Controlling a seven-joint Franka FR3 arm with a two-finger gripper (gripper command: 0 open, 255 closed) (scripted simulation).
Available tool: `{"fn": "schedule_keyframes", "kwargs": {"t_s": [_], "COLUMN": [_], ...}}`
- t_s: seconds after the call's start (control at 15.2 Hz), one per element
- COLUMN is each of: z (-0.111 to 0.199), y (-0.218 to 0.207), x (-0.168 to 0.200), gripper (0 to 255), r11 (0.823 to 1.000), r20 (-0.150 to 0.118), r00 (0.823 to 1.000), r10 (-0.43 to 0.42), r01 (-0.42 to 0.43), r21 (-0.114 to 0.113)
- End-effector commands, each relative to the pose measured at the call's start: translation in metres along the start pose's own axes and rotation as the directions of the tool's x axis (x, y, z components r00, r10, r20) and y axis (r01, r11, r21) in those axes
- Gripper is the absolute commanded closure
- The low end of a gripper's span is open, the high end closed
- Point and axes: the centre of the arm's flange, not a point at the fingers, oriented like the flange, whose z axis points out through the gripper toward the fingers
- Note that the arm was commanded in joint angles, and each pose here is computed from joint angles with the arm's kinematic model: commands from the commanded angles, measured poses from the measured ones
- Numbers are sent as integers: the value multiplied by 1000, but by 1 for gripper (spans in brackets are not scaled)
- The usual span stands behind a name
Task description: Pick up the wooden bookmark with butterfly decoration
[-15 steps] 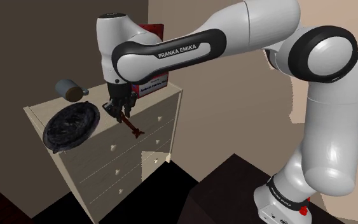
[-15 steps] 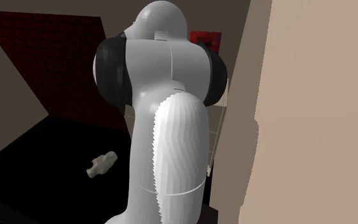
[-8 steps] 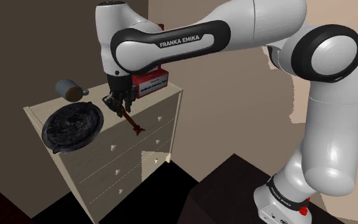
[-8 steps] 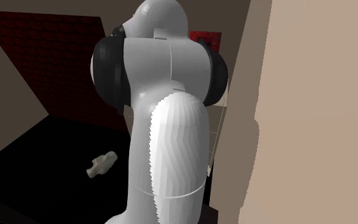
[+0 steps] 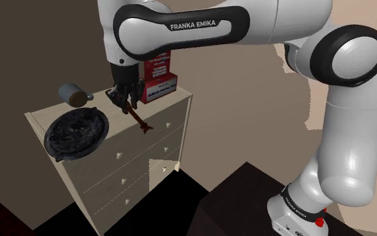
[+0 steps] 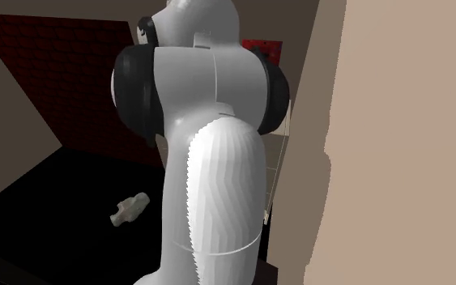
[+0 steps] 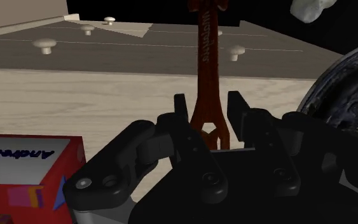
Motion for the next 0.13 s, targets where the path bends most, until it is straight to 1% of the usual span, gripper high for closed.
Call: {"fn": "schedule_keyframes", "kwargs": {"t_s": [0.0, 0.07], "z": [-7, -7], "y": [0, 0], "x": [0, 0], "gripper": [255, 255], "r11": [1000, 1000], "r20": [1, 1], "r00": [1000, 1000], "r10": [0, 0], "r01": [0, 0], "r21": [0, 0]}}
